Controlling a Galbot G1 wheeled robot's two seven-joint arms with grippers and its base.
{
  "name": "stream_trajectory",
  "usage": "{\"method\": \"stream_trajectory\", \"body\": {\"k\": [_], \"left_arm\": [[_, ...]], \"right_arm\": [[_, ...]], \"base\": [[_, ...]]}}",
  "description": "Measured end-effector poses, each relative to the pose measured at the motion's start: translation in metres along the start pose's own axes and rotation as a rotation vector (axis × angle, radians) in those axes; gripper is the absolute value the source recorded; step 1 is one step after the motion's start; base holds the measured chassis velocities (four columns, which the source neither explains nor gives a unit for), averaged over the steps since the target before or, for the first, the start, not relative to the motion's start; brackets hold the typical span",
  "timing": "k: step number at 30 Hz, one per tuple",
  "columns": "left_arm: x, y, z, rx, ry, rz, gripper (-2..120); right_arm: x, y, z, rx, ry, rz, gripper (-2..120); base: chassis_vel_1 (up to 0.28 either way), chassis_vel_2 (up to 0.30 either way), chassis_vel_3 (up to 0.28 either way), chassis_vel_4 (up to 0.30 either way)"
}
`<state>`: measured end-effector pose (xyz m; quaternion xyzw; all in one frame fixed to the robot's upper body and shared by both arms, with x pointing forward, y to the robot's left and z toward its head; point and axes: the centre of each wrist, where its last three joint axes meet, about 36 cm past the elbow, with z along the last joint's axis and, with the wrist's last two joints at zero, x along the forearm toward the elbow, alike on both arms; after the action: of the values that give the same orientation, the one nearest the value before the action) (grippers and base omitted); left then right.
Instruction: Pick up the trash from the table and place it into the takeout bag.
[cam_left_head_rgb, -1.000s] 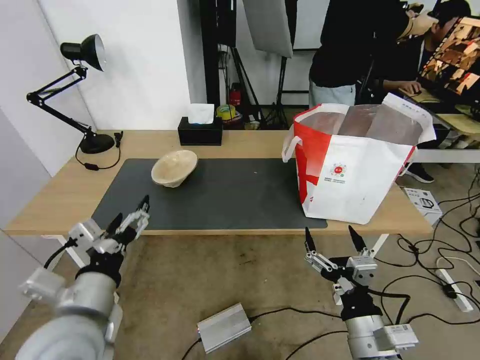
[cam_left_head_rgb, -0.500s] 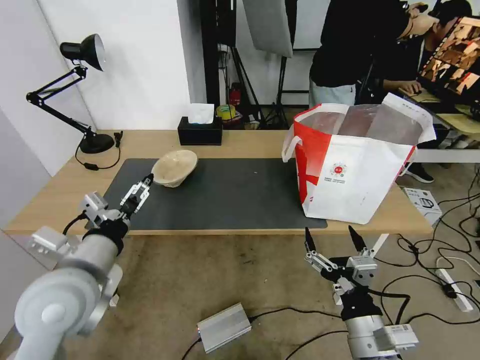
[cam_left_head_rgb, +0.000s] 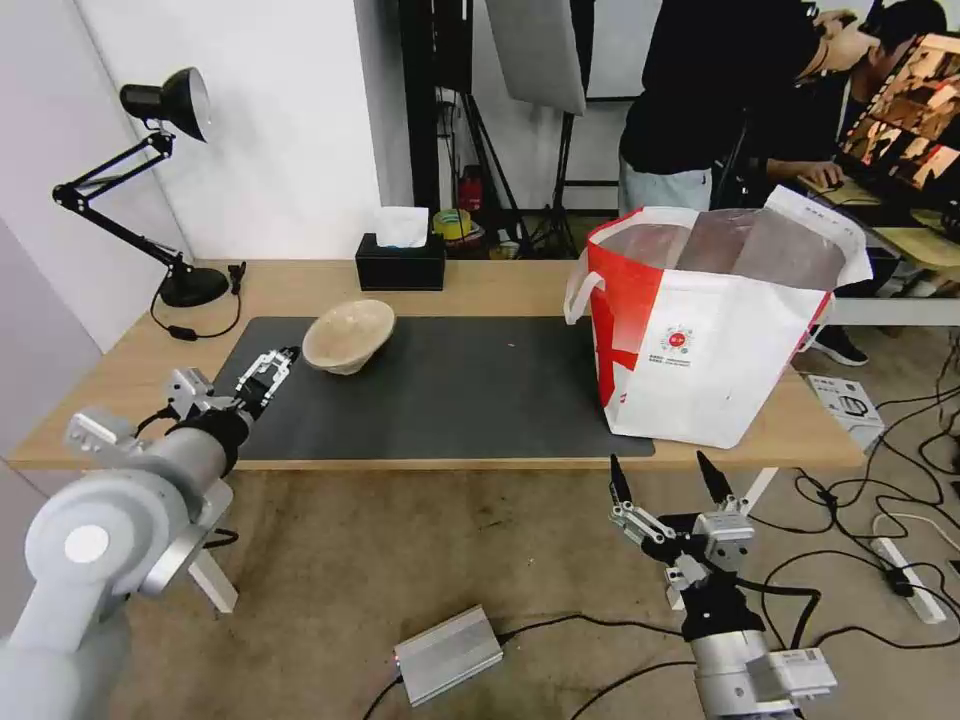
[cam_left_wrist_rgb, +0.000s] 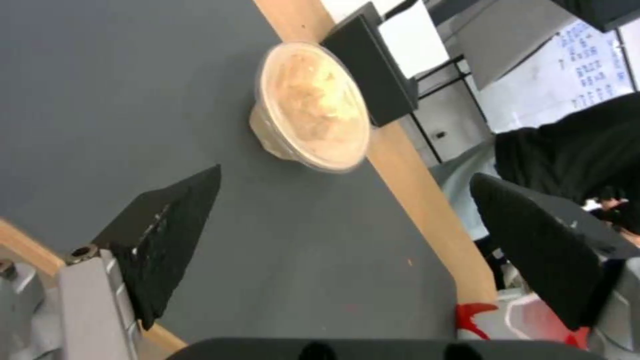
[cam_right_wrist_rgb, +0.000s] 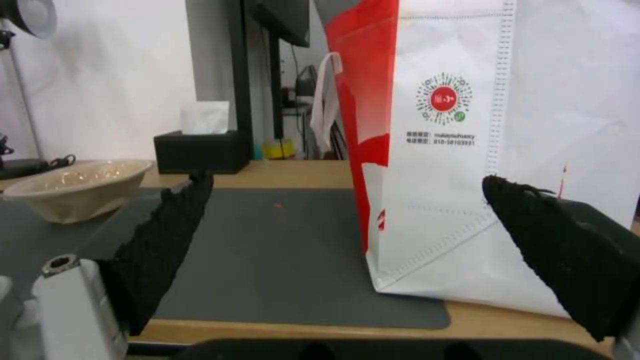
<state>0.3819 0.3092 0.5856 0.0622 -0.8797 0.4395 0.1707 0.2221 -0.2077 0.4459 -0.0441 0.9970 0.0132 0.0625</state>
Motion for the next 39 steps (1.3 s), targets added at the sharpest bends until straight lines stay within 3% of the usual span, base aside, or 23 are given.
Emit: {"method": "stream_trajectory", "body": {"k": [10, 22, 39], "left_arm": [[-0.033, 0.002, -0.016, 0.011, 0.02, -0.065, 100], [-0.067, 0.003, -0.037, 0.039, 0.04, -0.098, 100], [-0.108, -0.01, -0.037, 0.064, 0.097, -0.099, 100]], "right_arm": [[0.0, 0.0, 0.0, 0.0, 0.0, 0.0, 100], [0.0, 0.0, 0.0, 0.0, 0.0, 0.0, 100], [0.0, 0.0, 0.0, 0.0, 0.0, 0.0, 100]], "base": [[0.0, 0.0, 0.0, 0.0], [0.0, 0.0, 0.0, 0.0], [0.0, 0.0, 0.0, 0.0]]}}
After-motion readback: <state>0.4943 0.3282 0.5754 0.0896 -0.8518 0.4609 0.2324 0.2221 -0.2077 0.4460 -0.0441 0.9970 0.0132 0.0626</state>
